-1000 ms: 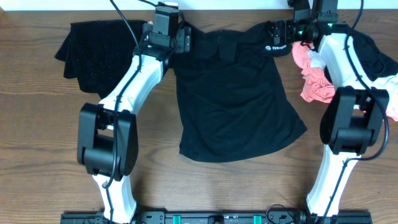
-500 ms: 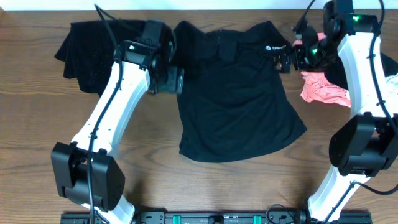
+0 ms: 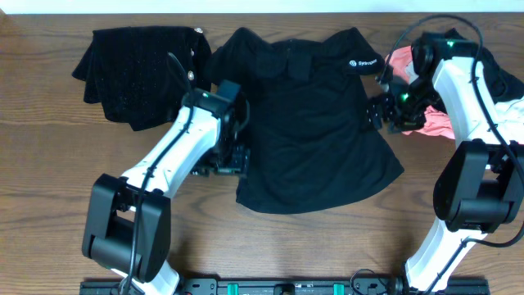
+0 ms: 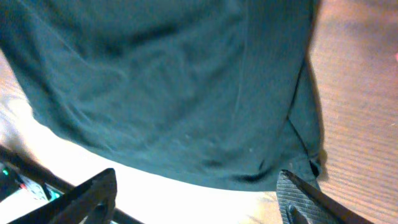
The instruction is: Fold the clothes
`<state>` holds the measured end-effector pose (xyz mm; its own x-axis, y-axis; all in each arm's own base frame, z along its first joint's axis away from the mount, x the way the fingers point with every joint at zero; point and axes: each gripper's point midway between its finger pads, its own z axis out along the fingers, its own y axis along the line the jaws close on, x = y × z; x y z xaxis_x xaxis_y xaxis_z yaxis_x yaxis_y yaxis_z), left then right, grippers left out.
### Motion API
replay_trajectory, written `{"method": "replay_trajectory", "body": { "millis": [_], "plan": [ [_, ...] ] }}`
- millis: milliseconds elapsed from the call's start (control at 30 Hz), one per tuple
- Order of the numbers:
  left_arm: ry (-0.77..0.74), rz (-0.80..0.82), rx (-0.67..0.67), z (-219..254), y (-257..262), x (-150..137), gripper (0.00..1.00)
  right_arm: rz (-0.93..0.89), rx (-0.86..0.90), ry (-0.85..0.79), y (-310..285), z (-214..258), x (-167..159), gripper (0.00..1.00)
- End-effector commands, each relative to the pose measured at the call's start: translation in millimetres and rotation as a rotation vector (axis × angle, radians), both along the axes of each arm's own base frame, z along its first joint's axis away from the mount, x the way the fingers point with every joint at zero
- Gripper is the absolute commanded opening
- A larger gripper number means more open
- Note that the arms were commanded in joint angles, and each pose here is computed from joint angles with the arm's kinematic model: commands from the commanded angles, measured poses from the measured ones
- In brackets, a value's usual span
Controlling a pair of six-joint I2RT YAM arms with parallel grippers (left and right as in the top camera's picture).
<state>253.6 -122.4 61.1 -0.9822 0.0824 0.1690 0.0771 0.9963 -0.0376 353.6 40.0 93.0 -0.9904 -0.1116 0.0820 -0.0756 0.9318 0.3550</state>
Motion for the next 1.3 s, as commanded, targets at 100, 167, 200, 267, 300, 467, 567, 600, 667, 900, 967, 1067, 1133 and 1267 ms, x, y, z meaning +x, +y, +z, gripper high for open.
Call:
{"method": "replay_trajectory", "body": {
  "millis": [100,167,200,267,300,467,567,600,667,900,967,1067,1133,1267],
  "plan": [
    [0.038,0.039,0.021,-25,-1,-18,0.77,0.001,-0.070,0.084,-11,-26,-22,0.70],
    [0.038,0.043,0.023,-31,-1,-20,0.74,-0.017,-0.112,0.105,-17,-35,-27,0.70],
    [0.036,0.043,0.022,-34,-1,-21,0.73,-0.020,-0.122,0.112,-18,-39,-30,0.69],
    [0.031,0.047,0.020,-39,-1,-22,0.71,-0.017,-0.122,0.115,-17,-47,-32,0.69],
    [0.026,0.047,0.018,-42,-1,-22,0.70,-0.014,-0.122,0.113,-16,-50,-33,0.69],
    [0.013,0.046,-0.036,-47,-12,-20,0.70,0.018,-0.134,0.096,-8,-62,-34,0.69],
    [0.010,0.037,-0.115,-46,-29,-18,0.70,0.045,-0.140,0.078,-1,-68,-33,0.68],
    [0.005,0.032,-0.129,-46,-34,-17,0.70,0.052,-0.141,0.074,1,-70,-33,0.67],
    [-0.008,0.015,-0.145,-46,-41,-17,0.70,0.069,-0.142,0.066,6,-74,-34,0.65],
    [-0.047,-0.055,-0.169,-50,-62,-19,0.64,0.113,-0.206,0.089,6,-83,-45,0.58],
    [-0.052,-0.064,-0.168,-53,-63,-20,0.63,0.102,-0.227,0.093,4,-86,-46,0.57],
    [-0.051,-0.064,-0.158,-55,-61,-22,0.61,0.079,-0.283,0.094,-5,-90,-47,0.56],
    [-0.061,-0.066,-0.130,-56,-56,-20,0.60,0.068,-0.311,0.091,-10,-92,-46,0.56],
    [-0.068,-0.069,-0.090,-57,-48,-20,0.57,0.059,-0.319,0.080,-11,-94,-44,0.56]
  ]
}}
